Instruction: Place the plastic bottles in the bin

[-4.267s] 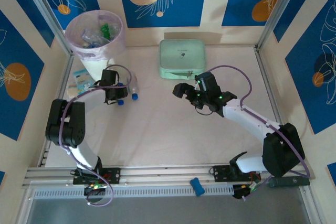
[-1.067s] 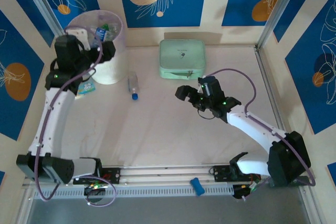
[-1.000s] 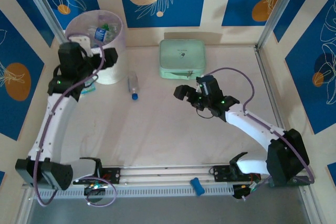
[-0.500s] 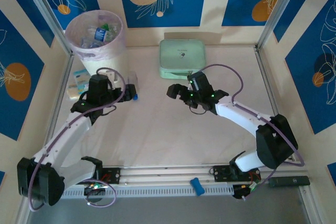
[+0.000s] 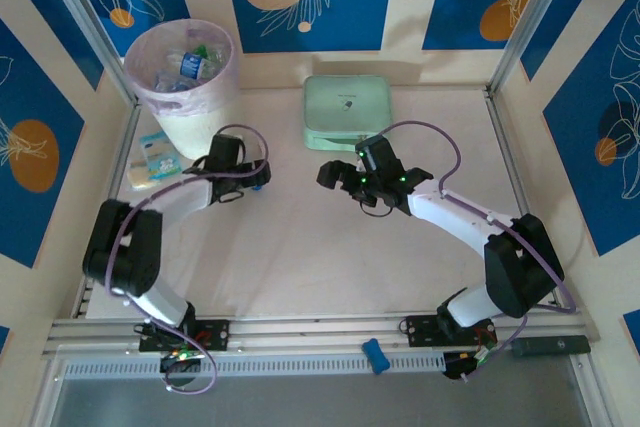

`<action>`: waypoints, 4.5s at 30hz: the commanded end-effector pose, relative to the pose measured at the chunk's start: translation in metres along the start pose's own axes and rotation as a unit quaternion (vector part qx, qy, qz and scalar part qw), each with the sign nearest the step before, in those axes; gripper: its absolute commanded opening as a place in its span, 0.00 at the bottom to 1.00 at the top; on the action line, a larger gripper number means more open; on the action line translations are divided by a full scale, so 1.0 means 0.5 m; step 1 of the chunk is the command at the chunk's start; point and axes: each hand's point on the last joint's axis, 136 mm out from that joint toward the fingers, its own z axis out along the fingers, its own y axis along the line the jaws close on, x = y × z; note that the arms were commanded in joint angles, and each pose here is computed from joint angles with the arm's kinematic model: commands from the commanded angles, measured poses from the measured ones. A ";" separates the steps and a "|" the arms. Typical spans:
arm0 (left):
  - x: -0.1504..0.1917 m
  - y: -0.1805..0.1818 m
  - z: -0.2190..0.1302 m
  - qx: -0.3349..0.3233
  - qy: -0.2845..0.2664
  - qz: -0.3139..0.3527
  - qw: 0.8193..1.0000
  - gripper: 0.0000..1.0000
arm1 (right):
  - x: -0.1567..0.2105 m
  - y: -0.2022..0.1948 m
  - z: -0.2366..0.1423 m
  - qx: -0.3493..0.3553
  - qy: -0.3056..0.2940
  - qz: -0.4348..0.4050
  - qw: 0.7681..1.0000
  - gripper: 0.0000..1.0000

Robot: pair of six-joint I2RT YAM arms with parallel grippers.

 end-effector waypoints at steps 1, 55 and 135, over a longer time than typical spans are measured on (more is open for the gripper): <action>-0.052 -0.015 0.027 -0.012 -0.025 0.014 1.000 0.90 | -0.012 0.020 -0.022 -0.006 -0.009 -0.013 1.000 0.99; -0.214 -0.119 -0.226 0.050 -0.076 0.133 0.987 0.49 | -0.059 -0.007 -0.079 -0.031 -0.083 -0.028 0.996 0.99; -0.627 0.106 -0.579 0.036 -0.340 0.025 0.939 1.00 | -0.105 0.013 -0.205 -0.040 -0.213 -0.173 0.961 0.99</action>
